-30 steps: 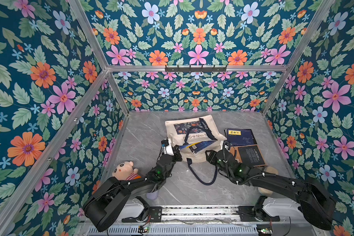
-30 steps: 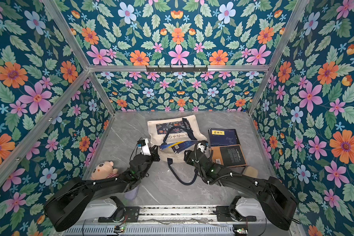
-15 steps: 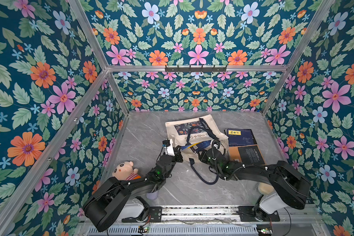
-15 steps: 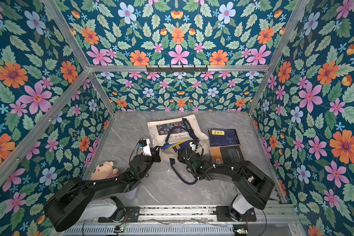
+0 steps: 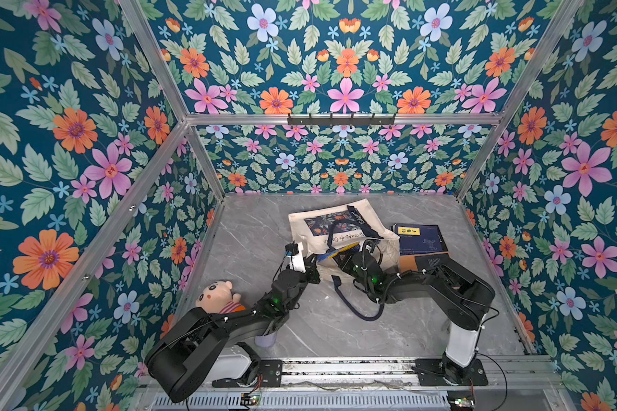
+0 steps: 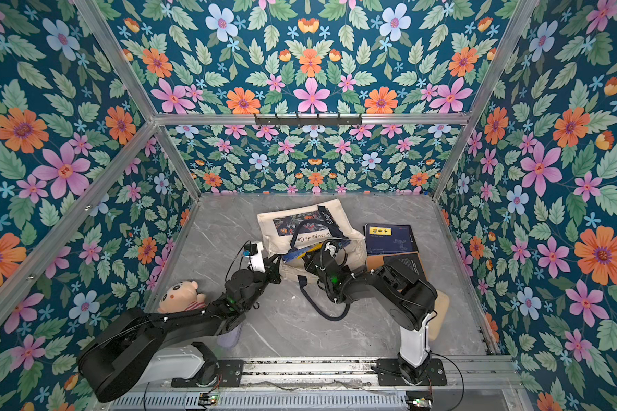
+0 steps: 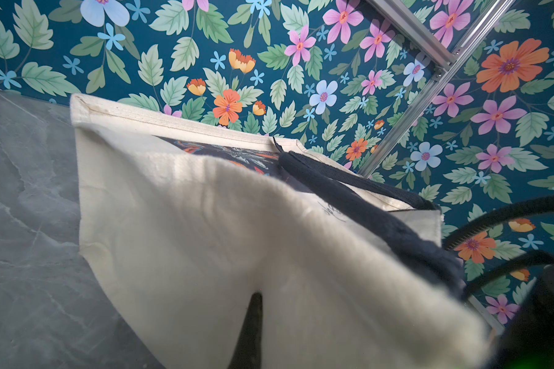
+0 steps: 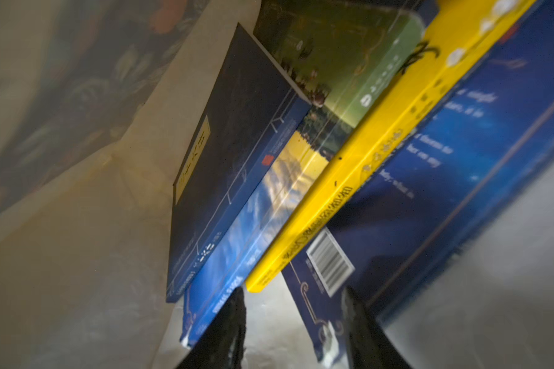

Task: Take out the books from the canvas bag
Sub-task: Pick up the book from the canvas bag.

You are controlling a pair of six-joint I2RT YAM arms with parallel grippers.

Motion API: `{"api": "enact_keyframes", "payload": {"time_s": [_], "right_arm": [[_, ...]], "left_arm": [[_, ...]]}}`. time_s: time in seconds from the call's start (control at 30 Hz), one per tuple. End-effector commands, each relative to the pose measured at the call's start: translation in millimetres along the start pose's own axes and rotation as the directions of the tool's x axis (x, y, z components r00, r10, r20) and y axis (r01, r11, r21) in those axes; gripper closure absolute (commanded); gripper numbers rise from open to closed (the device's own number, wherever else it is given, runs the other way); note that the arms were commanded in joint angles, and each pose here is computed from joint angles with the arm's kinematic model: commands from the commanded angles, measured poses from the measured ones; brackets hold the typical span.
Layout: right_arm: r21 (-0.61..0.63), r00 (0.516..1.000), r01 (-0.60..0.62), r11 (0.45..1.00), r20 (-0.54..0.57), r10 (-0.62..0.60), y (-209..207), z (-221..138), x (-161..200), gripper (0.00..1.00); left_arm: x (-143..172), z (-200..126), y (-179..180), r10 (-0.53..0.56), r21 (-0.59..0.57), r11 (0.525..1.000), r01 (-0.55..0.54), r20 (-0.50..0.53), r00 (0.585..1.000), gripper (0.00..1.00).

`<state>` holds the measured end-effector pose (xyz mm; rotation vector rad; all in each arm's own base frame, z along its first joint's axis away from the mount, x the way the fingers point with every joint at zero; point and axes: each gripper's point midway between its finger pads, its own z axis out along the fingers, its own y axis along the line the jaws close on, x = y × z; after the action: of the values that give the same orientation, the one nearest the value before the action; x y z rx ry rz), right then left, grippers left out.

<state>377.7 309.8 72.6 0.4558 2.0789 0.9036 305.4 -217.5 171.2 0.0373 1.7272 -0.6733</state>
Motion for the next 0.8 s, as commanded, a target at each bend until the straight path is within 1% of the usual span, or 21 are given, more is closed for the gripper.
{"api": "enact_keyframes", "payload": {"time_s": [0.0,0.1,0.23,0.3,0.57,0.77], "right_arm": [[-0.082,0.998,-0.035,0.996,0.047,0.039,21,5,-14,0.52],[-0.084,0.998,-0.034,0.996,0.056,0.039,23,12,-18,0.52],[-0.105,0.995,-0.077,0.992,0.059,0.084,23,19,-23,0.53],[-0.104,0.994,-0.077,0.992,0.065,0.084,23,21,-24,0.53],[-0.095,0.991,-0.096,0.991,0.087,0.104,22,29,-31,0.61],[-0.109,0.987,-0.102,0.989,0.111,0.114,28,28,-39,0.62]], "left_arm": [[-13,0,-14,-0.002,0.064,0.998,-0.001,0.042,0.999,1.0],[-12,0,-14,0.001,0.064,0.998,-0.003,0.041,0.999,1.0],[-12,1,-15,0.0,0.069,0.998,-0.002,0.039,0.999,1.0],[-12,1,-15,-0.002,0.071,0.998,-0.001,0.039,0.999,1.0],[-11,1,-17,-0.004,0.082,0.997,0.001,0.035,0.999,1.0],[-9,2,-18,-0.001,0.09,0.996,-0.001,0.028,1.0,1.0]]}}
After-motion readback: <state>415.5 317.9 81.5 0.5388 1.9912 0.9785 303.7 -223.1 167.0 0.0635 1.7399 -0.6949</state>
